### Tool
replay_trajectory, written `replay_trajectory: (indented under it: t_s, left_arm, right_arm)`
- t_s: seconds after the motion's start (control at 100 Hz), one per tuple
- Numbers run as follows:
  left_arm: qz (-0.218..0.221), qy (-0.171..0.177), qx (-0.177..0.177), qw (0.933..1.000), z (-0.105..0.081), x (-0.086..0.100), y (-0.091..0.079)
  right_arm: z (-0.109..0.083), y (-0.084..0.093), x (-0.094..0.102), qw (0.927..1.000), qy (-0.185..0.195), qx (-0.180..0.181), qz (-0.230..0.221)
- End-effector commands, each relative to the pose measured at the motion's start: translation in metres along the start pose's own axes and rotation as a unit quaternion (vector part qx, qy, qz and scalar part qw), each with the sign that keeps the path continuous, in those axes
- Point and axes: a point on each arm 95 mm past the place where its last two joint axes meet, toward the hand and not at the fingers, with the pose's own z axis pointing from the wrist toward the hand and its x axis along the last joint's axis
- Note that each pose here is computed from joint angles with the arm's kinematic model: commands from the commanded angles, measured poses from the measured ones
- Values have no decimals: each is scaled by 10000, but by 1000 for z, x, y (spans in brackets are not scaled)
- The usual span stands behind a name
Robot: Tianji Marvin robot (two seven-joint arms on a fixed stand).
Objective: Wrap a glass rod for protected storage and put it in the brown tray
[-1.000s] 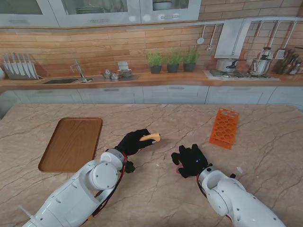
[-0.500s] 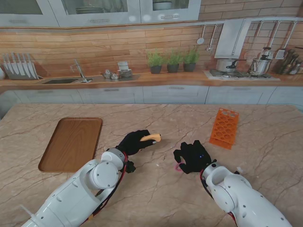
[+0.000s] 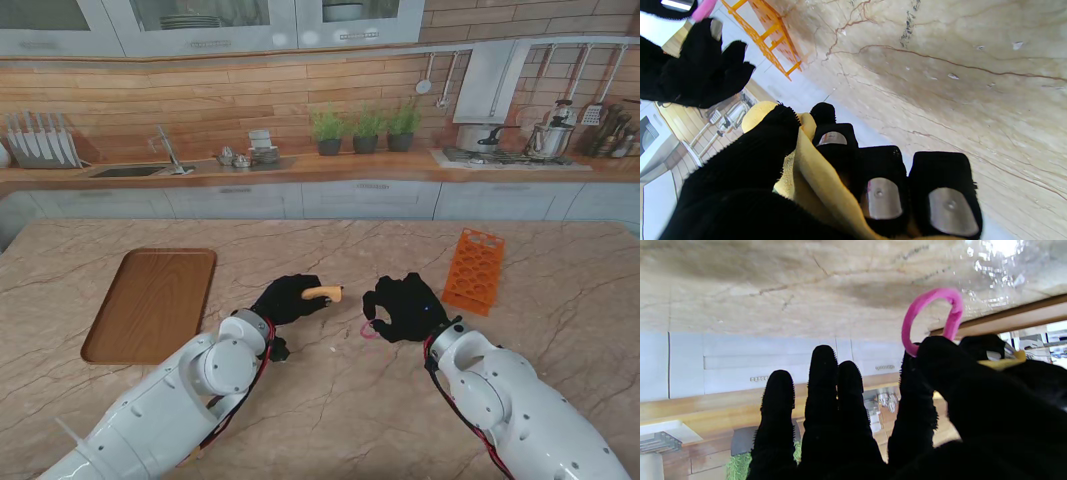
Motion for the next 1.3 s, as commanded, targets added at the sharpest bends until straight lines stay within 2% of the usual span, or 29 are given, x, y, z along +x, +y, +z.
replay_trajectory:
  t_s: [0.0, 0.23, 0.43, 0.89, 1.29]
  left_arm:
    - [11, 29, -8, 10000, 2, 5, 3]
    - [171, 57, -7, 9998, 4, 7, 7]
    - [331, 162, -32, 9993, 4, 9, 9]
    - [194, 301, -22, 9994, 6, 13, 13]
    - [475, 497, -113, 9976, 7, 12, 16]
  right_arm:
    - [7, 17, 5, 9996, 115, -246, 50]
    - [16, 34, 9, 9977, 261, -522, 348]
    - [26, 40, 10, 9964, 333, -618, 466]
    - [42, 33, 8, 9968, 277, -509, 556]
    - [45, 32, 5, 9967, 164, -566, 555]
